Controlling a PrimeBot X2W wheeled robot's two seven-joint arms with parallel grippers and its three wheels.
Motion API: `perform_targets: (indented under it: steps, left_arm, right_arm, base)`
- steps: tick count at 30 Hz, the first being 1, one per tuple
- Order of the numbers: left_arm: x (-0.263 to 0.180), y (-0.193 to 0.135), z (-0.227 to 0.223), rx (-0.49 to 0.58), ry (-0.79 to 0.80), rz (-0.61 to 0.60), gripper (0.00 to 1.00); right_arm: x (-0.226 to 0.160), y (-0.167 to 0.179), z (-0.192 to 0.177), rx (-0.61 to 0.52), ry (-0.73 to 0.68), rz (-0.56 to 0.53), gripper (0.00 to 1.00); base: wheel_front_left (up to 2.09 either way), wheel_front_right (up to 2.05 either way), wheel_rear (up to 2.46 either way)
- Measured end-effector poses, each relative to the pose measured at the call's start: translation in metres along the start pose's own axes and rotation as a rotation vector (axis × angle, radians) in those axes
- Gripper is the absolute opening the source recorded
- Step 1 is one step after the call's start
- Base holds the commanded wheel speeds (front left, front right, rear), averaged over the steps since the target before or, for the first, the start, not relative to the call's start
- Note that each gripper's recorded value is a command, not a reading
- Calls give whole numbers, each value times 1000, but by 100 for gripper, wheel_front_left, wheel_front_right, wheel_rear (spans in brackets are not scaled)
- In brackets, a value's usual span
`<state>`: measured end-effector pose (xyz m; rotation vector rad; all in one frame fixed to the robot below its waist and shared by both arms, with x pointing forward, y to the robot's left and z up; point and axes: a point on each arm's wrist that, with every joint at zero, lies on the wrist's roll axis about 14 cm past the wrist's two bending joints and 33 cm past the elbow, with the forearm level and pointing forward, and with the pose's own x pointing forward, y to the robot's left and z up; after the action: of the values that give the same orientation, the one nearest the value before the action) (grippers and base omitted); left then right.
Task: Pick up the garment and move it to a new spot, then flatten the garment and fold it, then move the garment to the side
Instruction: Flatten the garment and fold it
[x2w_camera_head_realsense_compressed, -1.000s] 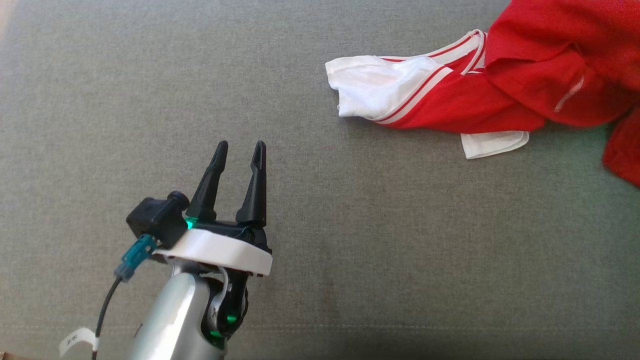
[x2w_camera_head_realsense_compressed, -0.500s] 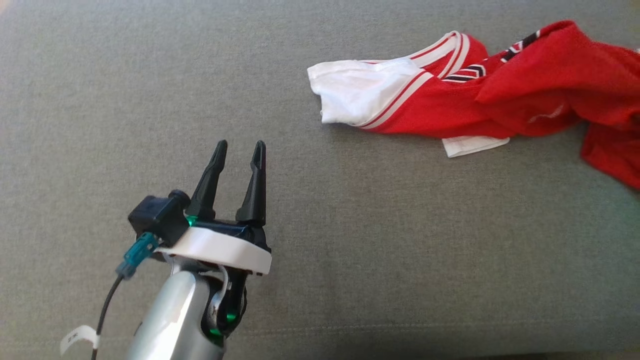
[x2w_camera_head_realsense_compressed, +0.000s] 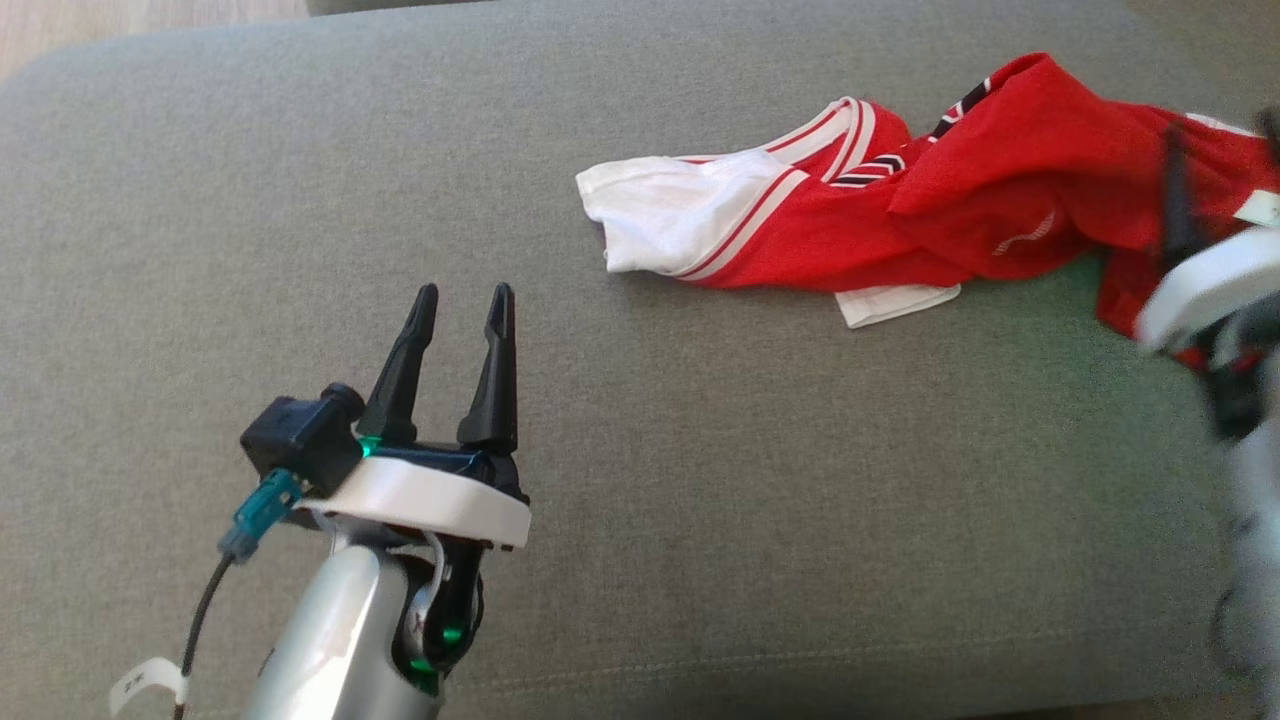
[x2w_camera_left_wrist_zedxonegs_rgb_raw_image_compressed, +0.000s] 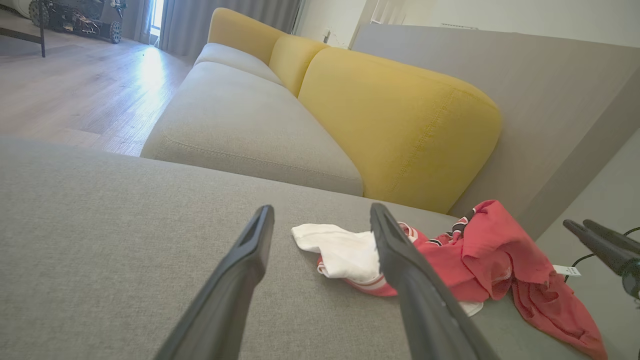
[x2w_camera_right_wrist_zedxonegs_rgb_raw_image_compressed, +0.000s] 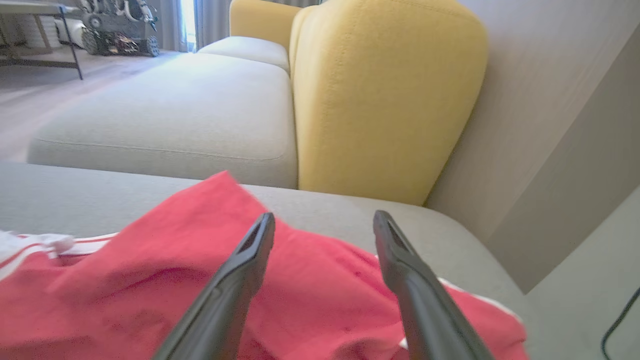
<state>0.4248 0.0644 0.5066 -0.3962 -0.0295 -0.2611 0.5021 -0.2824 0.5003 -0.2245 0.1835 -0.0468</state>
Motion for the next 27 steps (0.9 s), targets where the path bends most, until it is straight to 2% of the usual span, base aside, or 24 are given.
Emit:
perform_targets:
  steps: [2,4,10,16,27]
  left_arm:
    - [0,-4,4,0,-10,-11,100]
    - [0,-6,5,1,-15,-15,100]
    - [-7,-5,2,-3,-4,-8,100]
    - [-10,-1,-3,-4,10,5,100]
    - [-13,15,-12,3,36,47,100]
  right_arm:
    - [-18,36,-6,49,-47,65,100]
    - [-33,57,-14,97,-60,99,100]
    - [-69,97,-35,182,-53,161,100]
    - [-73,98,-49,120,-8,162,100]
    - [-46,88,-79,-98,112,156,100]
  base:
    - [0,0,0]
    - [0,0,0]
    - [0,0,0]
    - [0,0,0]
    - [0,0,0]
